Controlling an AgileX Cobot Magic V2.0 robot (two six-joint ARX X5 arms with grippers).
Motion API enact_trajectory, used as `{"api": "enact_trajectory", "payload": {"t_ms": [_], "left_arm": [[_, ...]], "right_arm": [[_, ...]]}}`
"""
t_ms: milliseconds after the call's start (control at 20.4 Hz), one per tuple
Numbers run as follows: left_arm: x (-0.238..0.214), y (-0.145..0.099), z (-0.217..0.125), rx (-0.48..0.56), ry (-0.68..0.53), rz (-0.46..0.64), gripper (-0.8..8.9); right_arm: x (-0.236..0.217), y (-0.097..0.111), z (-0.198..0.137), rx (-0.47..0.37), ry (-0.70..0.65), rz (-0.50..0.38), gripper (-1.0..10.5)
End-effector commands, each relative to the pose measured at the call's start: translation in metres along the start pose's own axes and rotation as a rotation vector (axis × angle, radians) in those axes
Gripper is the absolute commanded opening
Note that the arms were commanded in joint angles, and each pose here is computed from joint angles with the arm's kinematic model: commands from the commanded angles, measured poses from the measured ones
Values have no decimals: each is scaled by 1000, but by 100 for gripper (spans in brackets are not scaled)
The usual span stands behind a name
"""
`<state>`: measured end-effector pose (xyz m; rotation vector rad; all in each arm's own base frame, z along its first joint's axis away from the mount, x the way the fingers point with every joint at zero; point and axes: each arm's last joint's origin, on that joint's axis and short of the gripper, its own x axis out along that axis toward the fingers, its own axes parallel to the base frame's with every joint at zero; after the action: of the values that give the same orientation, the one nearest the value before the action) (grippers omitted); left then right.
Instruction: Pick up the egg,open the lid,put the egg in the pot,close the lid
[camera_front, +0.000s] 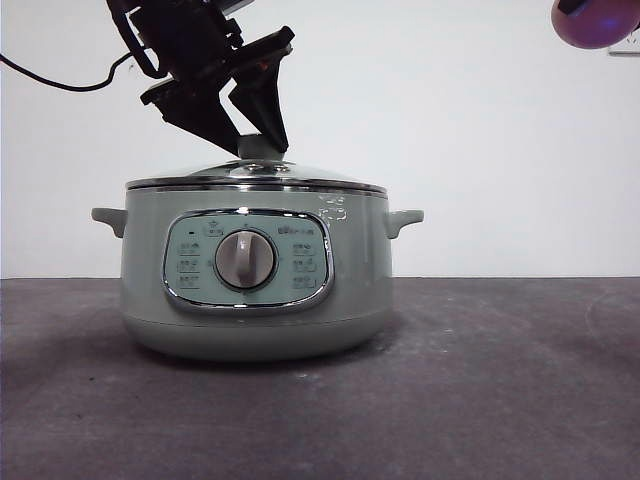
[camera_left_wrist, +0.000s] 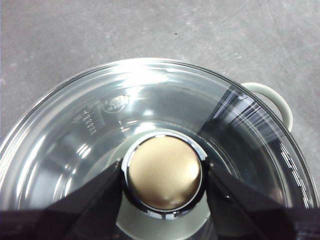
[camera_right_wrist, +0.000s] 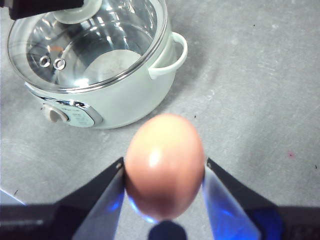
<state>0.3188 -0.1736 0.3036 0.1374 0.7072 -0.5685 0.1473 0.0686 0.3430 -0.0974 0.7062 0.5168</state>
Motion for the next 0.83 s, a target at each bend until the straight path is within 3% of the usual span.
{"api": "enact_trajectory", "payload": {"t_ms": [49,588,833], "left_arm": [[1,0,1,-20,-7,-7,-8],[-33,-3,31,-8,-106,-4,-8],[-86,0,44,7,-179,34,-8]], "right_arm": [[-1,0,1,4,-11,2,-12],[0,0,1,3,-15,5,-13],[0,1,8,-6,-85,7,-13]]}}
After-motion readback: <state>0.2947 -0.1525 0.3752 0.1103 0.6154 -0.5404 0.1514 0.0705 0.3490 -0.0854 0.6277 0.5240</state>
